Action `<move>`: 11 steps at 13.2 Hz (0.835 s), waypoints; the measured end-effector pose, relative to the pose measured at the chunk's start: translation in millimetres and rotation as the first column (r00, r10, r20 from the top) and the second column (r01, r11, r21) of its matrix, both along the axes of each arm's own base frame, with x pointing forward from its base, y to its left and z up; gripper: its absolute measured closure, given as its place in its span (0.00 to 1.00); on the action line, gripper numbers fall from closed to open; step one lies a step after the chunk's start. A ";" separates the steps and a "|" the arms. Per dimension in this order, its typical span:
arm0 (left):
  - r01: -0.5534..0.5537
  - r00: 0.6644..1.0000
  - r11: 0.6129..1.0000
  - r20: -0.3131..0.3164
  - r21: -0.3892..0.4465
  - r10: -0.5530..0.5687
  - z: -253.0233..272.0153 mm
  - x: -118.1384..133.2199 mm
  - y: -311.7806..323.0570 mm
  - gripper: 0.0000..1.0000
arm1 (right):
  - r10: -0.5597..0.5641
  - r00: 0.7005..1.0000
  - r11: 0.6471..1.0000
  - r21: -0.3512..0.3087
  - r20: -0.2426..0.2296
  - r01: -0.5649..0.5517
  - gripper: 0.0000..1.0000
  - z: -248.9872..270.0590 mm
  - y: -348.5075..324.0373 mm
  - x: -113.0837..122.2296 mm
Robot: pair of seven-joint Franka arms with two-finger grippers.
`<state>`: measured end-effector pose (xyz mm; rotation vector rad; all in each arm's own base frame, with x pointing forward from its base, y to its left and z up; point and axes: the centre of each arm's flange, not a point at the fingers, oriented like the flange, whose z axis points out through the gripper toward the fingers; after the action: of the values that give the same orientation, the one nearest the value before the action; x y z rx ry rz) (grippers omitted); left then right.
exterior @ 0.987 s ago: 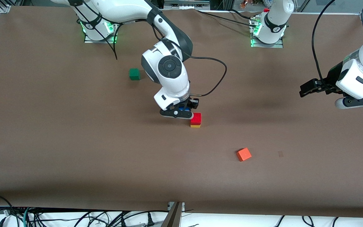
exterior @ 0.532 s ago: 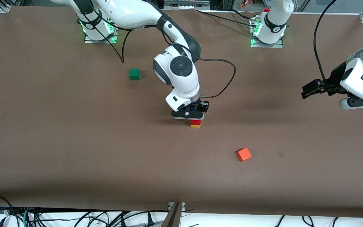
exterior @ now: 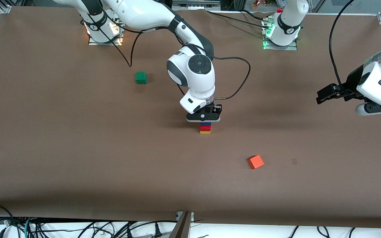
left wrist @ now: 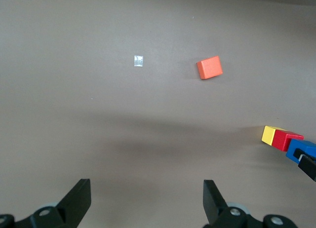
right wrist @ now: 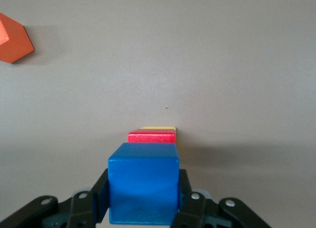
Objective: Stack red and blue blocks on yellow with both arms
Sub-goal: 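Lower the blue cube onto the red cube and open the right gripper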
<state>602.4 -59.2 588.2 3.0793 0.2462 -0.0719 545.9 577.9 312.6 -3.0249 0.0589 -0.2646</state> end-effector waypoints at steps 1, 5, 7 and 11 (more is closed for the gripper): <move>0.000 1.000 1.000 0.000 0.000 0.000 -0.2 0.1 0.0 0.00 | 0.002 1.000 1.000 0.001 0.007 -0.002 0.44 -0.6 0.2 0.6; 0.001 1.000 1.000 -0.003 0.000 -0.001 -1.6 0.7 0.0 0.00 | 0.010 1.000 1.000 -0.009 0.014 -0.009 0.44 -8.2 1.6 0.0; 0.002 1.000 1.000 -0.005 0.000 -0.002 -3.0 1.4 -0.4 0.00 | 0.013 1.000 1.000 -0.009 0.014 -0.012 0.44 -9.5 3.2 -1.5; 0.003 1.000 1.000 -0.005 0.000 -0.003 -3.1 1.6 -1.1 0.00 | 0.013 1.000 1.000 -0.005 0.019 -0.013 0.31 -8.0 3.6 -1.0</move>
<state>604.1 -60.3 585.1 3.0795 0.2418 -0.0793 544.9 581.5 304.6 -3.0260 0.0373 -0.2932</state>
